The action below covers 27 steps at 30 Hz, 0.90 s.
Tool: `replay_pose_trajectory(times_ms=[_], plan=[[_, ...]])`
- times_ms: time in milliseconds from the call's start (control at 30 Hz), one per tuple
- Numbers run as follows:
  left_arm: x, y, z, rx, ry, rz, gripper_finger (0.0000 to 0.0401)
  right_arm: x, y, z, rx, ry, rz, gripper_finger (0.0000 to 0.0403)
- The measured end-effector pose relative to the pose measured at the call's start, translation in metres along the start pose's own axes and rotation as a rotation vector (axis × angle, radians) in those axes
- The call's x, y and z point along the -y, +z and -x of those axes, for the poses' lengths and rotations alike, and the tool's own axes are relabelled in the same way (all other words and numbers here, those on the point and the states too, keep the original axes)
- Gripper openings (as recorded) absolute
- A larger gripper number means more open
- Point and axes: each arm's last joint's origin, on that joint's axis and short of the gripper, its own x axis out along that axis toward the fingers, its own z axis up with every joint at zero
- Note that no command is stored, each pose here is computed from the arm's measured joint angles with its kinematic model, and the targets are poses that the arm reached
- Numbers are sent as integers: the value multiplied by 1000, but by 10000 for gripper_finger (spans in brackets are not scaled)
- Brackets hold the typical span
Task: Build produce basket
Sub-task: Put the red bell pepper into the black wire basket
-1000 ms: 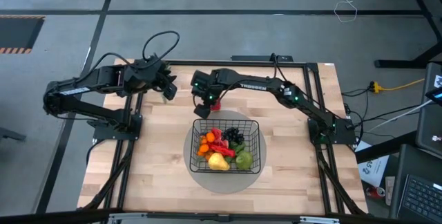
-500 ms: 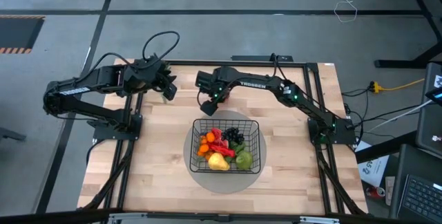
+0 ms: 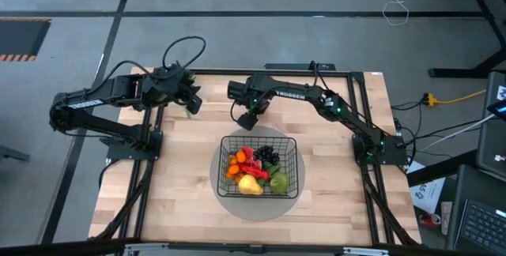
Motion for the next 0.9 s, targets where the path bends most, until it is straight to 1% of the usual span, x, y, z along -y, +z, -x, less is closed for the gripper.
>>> replay_pose_trajectory(times_ms=[100,233,367,500,600,733,900], plan=[[0,-1,0,-4,2,-3,142,5,-4,0,-48,-25,35,232],[0,-1,0,-5,2,-4,142,14,-7,1,-87,-124,53,232],[0,-1,0,-5,3,-4,142,25,-9,2,-117,-188,44,232],[0,-1,0,-5,3,-4,142,31,-7,3,-108,-247,66,232],[0,-1,0,-4,4,-4,142,35,-6,3,-112,-233,55,232],[-1,0,0,7,28,-13,142,34,-6,3,-133,-148,46,232],[-1,0,0,8,30,-28,142,36,-6,3,-136,-142,66,232]])
